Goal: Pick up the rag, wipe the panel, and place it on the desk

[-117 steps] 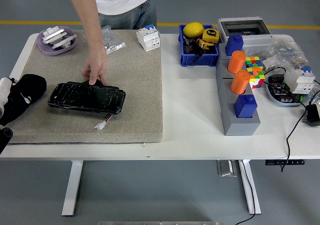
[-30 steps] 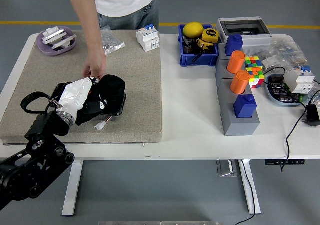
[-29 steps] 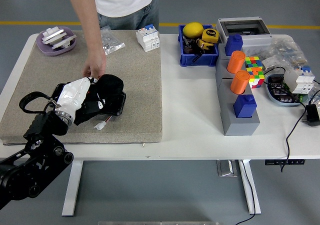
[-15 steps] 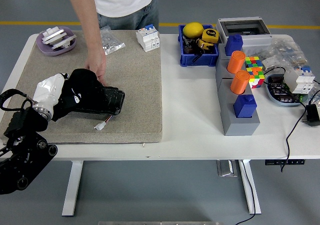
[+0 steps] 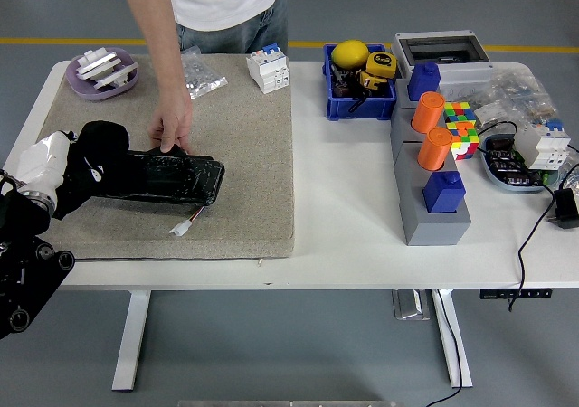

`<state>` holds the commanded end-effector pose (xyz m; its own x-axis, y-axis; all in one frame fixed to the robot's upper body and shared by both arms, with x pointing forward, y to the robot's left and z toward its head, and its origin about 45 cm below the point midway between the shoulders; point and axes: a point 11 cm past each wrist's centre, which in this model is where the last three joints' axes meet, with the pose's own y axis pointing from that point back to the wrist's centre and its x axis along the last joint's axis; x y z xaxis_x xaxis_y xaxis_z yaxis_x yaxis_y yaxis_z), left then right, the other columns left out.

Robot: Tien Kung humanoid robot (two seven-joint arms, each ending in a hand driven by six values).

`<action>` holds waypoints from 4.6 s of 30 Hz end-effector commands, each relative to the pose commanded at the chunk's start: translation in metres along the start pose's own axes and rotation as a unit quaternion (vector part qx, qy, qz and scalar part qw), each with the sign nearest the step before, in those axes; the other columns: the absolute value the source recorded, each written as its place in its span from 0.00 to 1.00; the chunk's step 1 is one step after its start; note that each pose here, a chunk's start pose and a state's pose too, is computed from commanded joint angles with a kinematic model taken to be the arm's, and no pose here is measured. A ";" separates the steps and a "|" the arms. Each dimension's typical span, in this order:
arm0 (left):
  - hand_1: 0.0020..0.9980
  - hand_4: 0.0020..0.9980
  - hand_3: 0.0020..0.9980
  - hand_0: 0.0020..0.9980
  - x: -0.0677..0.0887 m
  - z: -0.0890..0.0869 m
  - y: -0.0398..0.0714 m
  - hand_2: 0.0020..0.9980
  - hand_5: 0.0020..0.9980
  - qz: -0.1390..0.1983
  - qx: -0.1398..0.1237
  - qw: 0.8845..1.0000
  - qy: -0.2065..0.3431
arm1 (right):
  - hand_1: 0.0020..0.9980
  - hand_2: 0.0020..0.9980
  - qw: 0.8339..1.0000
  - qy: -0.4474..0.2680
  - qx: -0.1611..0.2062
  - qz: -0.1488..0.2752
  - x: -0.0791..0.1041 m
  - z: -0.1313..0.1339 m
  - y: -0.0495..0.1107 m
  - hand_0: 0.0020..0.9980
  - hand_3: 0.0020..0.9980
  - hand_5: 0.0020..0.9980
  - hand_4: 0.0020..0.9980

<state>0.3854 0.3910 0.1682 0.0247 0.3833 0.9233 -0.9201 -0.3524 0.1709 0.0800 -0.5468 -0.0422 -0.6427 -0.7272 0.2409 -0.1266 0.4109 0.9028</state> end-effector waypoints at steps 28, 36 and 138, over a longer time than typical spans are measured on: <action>0.40 0.00 0.47 0.28 -0.054 0.081 0.044 0.55 0.00 -0.080 -0.113 0.990 -0.014 | 0.63 0.63 1.000 -0.004 0.003 -0.001 0.000 -0.002 0.000 0.75 0.56 0.42 0.91; 0.40 0.00 0.47 0.28 -0.073 0.115 0.067 0.55 0.00 -0.109 -0.162 0.981 -0.018 | 0.63 0.63 1.000 -0.003 0.004 -0.002 -0.001 -0.003 0.000 0.75 0.56 0.42 0.91; 0.41 0.00 0.48 0.28 -0.059 0.126 0.076 0.55 0.00 -0.084 -0.163 0.982 -0.038 | 0.63 0.63 1.000 -0.004 0.008 -0.002 0.001 -0.006 0.001 0.75 0.56 0.42 0.91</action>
<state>0.3633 0.2337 0.1705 0.2041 0.3423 0.9171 -0.9767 0.0075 0.2145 0.0839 -0.5502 -0.0394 -0.6480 -0.7245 0.2349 -0.1404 0.4167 0.8981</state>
